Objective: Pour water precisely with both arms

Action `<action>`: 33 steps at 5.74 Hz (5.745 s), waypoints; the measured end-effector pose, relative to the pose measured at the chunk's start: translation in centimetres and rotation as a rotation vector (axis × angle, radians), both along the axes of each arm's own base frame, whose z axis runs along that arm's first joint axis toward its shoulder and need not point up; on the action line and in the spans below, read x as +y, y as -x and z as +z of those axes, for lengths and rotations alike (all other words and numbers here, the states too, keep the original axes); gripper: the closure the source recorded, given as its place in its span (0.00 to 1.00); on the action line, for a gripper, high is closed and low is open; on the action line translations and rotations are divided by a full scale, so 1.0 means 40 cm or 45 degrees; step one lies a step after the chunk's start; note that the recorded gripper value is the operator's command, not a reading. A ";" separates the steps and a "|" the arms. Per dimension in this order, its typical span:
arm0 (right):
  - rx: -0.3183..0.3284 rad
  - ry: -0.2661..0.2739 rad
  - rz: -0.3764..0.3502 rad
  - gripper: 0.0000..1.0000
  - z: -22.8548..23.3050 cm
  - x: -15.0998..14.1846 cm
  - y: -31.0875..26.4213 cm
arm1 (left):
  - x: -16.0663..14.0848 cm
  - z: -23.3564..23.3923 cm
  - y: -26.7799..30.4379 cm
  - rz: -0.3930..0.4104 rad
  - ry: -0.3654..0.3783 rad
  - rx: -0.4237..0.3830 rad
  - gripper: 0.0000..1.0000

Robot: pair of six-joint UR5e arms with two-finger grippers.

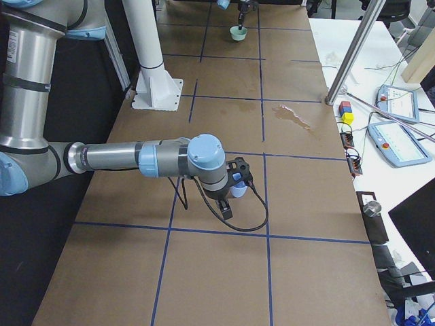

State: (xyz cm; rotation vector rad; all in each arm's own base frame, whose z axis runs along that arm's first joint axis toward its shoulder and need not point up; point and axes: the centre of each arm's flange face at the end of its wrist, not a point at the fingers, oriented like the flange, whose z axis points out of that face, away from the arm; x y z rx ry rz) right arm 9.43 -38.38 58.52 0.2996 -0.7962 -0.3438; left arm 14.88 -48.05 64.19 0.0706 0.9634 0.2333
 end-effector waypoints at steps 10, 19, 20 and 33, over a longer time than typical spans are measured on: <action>-0.006 -0.009 0.009 0.00 -0.011 0.007 -0.004 | -0.008 0.001 0.018 -0.058 0.000 0.014 0.00; 0.133 0.146 -0.106 0.00 0.030 -0.009 0.081 | 0.137 -0.143 0.538 -0.147 0.033 -0.277 0.00; 0.149 0.169 -0.134 0.00 0.004 -0.039 0.100 | 0.166 -0.199 0.546 -0.116 0.062 -0.273 0.00; 0.162 0.262 -0.191 0.00 0.070 -0.040 0.132 | 0.185 -0.105 0.540 -0.070 0.185 -0.193 0.00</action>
